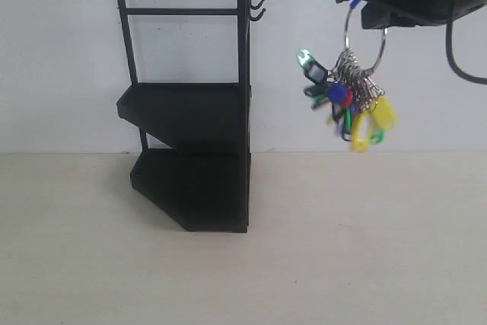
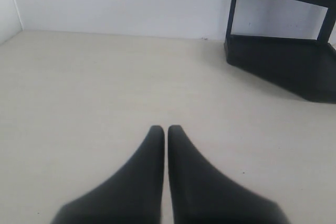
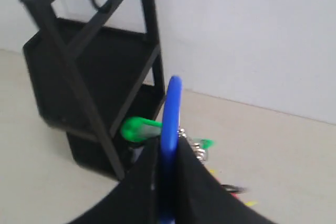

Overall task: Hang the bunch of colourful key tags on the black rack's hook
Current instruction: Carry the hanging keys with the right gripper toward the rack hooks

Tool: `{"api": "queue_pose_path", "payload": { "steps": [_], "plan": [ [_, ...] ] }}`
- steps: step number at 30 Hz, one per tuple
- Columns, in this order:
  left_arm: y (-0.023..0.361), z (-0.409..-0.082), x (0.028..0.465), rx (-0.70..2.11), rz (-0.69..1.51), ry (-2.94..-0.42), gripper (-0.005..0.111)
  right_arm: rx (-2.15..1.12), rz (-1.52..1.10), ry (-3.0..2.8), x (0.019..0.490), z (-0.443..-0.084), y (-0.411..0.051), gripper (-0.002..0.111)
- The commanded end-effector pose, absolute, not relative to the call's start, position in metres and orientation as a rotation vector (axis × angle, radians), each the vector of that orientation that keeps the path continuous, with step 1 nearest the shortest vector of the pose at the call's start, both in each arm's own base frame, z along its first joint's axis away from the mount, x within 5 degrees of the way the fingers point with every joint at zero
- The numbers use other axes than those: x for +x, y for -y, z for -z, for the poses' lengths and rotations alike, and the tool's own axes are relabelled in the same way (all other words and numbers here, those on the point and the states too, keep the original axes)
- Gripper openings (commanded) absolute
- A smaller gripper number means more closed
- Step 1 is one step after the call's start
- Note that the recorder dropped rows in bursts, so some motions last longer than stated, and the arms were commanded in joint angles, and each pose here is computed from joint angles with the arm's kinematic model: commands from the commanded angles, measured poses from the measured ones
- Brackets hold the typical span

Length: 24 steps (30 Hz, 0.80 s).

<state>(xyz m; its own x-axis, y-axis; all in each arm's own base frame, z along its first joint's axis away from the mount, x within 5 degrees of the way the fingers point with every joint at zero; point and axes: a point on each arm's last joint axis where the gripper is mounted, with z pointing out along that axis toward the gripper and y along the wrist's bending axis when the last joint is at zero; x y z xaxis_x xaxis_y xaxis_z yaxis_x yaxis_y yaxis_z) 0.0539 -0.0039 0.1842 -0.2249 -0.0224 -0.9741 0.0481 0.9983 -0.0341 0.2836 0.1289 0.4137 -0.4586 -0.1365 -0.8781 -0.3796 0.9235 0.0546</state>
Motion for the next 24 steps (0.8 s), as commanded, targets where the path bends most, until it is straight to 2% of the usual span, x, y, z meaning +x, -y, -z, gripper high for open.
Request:
{"api": "queue_pose_path", "payload": {
  "steps": [1, 5, 6, 9, 11, 13, 14, 17, 18, 20, 22, 23, 24],
  "plan": [
    [0.004, -0.186, 0.054, 0.011, 0.069, -1.79, 0.004, -0.742, -0.135, -2.034, 0.277, -0.404, -0.143, 0.0],
    [0.004, -0.186, 0.054, 0.011, 0.069, -1.79, 0.004, -0.286, -0.336, -2.08, 0.289, -0.408, -0.135, 0.0],
    [0.004, -0.186, 0.054, 0.011, 0.069, -1.79, 0.004, -0.288, -0.361, -2.077, 0.288, -0.408, -0.138, 0.0],
    [0.004, -0.186, 0.054, 0.011, 0.069, -1.79, 0.004, -0.746, -0.116, -2.004, 0.285, -0.4, -0.147, 0.0],
    [0.004, -0.186, 0.054, 0.011, 0.069, -1.79, 0.004, -0.637, -0.112, -2.01, 0.291, -0.402, -0.139, 0.0],
    [0.004, -0.186, 0.054, 0.011, 0.069, -1.79, 0.004, -0.311, -0.302, -2.09, 0.296, -0.401, -0.135, 0.0],
    [0.004, -0.186, 0.054, 0.011, 0.069, -1.79, 0.004, -0.316, -0.313, -2.115, 0.295, -0.398, -0.137, 0.0],
    [0.004, -0.186, 0.054, 0.011, 0.069, -1.79, 0.004, -0.854, -0.028, -2.105, 0.288, -0.384, -0.142, 0.0],
    [0.004, -0.186, 0.054, 0.011, 0.069, -1.79, 0.004, -0.87, 0.017, -2.096, 0.29, -0.384, -0.139, 0.0],
    [0.004, -0.186, 0.054, 0.011, 0.069, -1.79, 0.004, -0.535, -0.091, -2.117, 0.299, -0.39, -0.129, 0.0],
    [0.004, -0.186, 0.054, 0.011, 0.069, -1.79, 0.004, -0.102, -0.391, -2.154, 0.305, -0.391, -0.132, 0.0],
    [0.004, -0.186, 0.054, 0.011, 0.069, -1.79, 0.004, -0.121, -0.434, -2.155, 0.306, -0.389, -0.139, 0.0],
    [0.004, -0.186, 0.054, 0.011, 0.069, -1.79, 0.004, -0.277, -0.369, -2.137, 0.306, -0.387, -0.144, 0.0]
  ]
}}
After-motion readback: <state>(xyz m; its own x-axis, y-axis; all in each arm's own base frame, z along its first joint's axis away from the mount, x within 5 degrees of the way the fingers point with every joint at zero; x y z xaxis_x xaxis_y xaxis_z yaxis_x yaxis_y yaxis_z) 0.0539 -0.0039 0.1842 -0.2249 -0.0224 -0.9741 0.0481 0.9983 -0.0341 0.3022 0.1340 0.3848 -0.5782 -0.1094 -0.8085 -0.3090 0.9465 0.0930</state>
